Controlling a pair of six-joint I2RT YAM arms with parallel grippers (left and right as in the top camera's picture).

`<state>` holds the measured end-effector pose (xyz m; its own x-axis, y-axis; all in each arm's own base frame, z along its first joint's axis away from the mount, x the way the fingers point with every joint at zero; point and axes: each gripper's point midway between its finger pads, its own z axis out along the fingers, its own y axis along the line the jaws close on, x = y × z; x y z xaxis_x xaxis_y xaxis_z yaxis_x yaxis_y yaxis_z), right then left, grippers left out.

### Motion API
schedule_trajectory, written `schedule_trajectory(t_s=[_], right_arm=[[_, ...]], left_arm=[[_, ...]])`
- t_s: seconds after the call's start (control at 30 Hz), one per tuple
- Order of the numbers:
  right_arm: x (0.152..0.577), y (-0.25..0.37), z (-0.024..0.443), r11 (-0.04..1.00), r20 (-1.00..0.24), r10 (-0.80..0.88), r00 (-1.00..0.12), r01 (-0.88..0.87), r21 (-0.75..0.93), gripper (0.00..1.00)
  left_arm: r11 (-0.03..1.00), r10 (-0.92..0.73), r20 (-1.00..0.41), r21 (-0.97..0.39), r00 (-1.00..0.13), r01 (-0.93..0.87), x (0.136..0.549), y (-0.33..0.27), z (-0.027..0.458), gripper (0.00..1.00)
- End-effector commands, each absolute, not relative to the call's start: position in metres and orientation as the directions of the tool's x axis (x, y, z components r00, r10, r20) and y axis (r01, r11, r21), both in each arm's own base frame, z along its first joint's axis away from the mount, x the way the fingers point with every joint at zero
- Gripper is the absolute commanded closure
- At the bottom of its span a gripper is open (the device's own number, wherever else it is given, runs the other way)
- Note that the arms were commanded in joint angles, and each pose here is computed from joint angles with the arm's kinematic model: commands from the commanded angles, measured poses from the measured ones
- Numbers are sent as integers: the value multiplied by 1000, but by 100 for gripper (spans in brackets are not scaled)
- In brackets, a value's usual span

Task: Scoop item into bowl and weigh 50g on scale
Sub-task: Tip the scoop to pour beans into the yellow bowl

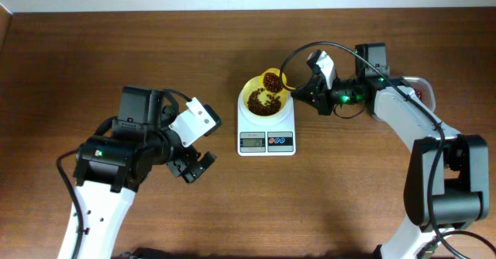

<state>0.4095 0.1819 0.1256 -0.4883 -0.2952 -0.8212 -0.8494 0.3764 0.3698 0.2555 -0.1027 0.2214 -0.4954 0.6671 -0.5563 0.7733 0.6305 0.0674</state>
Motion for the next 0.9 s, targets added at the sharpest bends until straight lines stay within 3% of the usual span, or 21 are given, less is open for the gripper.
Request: schedule_trajectory(t_s=[0.0,0.87], right_arm=[[406,188,120,350,-818,-290,-497,-850,393,96],[404,190,124,326,-828,-274,-489,-857,398,96]], left_arm=[[624,674,-563,87,-479,777,259,-101,227,1],[624,674,-563,87,-479,777,259,-101,227,1]])
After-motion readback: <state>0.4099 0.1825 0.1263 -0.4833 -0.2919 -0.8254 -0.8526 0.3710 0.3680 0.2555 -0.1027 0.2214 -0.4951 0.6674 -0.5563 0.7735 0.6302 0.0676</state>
